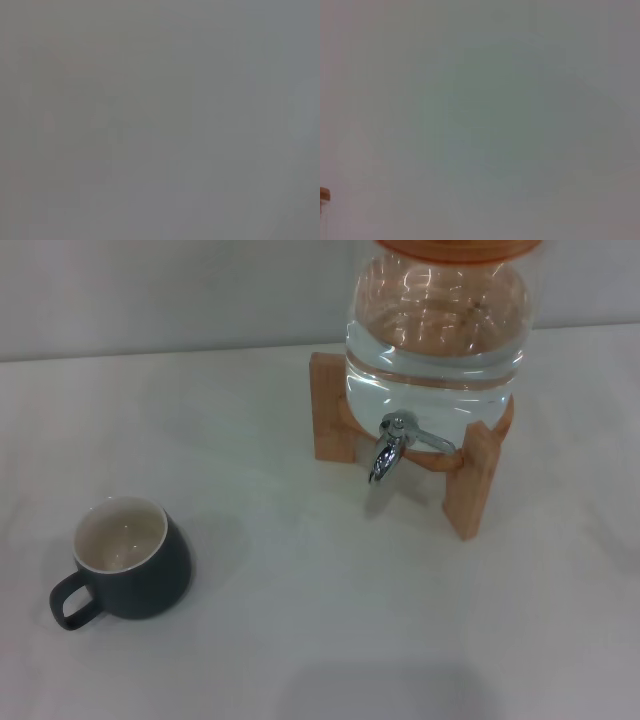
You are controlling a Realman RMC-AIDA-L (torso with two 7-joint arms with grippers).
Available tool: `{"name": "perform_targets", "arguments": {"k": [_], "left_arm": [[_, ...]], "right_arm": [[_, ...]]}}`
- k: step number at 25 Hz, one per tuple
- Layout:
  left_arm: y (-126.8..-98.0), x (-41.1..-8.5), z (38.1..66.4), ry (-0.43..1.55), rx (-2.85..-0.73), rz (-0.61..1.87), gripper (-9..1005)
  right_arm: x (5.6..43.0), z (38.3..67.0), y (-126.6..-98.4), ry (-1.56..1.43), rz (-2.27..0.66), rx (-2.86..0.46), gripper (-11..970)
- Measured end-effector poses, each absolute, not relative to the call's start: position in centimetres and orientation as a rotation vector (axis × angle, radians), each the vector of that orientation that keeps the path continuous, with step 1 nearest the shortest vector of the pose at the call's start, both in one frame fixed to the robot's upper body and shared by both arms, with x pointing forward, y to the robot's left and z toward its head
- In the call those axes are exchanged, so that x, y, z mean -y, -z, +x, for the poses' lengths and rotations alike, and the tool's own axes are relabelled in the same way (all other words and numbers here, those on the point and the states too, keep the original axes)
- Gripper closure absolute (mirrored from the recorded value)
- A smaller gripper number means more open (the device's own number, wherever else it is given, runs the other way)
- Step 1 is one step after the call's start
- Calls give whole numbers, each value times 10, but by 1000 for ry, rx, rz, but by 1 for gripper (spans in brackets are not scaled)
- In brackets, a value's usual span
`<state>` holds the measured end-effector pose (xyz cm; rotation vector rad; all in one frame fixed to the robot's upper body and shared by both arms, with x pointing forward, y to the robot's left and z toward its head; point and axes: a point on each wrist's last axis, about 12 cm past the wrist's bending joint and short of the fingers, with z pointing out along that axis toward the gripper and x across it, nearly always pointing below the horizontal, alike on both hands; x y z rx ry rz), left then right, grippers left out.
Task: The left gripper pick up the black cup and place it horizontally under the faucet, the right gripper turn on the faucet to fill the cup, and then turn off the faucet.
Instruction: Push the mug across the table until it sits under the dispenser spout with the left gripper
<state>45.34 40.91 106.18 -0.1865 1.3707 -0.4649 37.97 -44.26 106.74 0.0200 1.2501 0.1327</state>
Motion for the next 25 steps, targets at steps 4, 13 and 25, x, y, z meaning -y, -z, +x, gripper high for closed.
{"name": "perform_targets", "arguments": {"k": [4,13,25], "left_arm": [[-1062,-409,454,465,-1371,-184,111],[-1061,-408,453,470,-1381,-173,119],[-1078,-423,428,649,-1522,-21,129]], "right_arm": [[443,380,-1067,-133,20,-1249,115],[443,380,-1068,-129,16,-1248,116],[465,383,-1084,-75,58,-1220,117]]}}
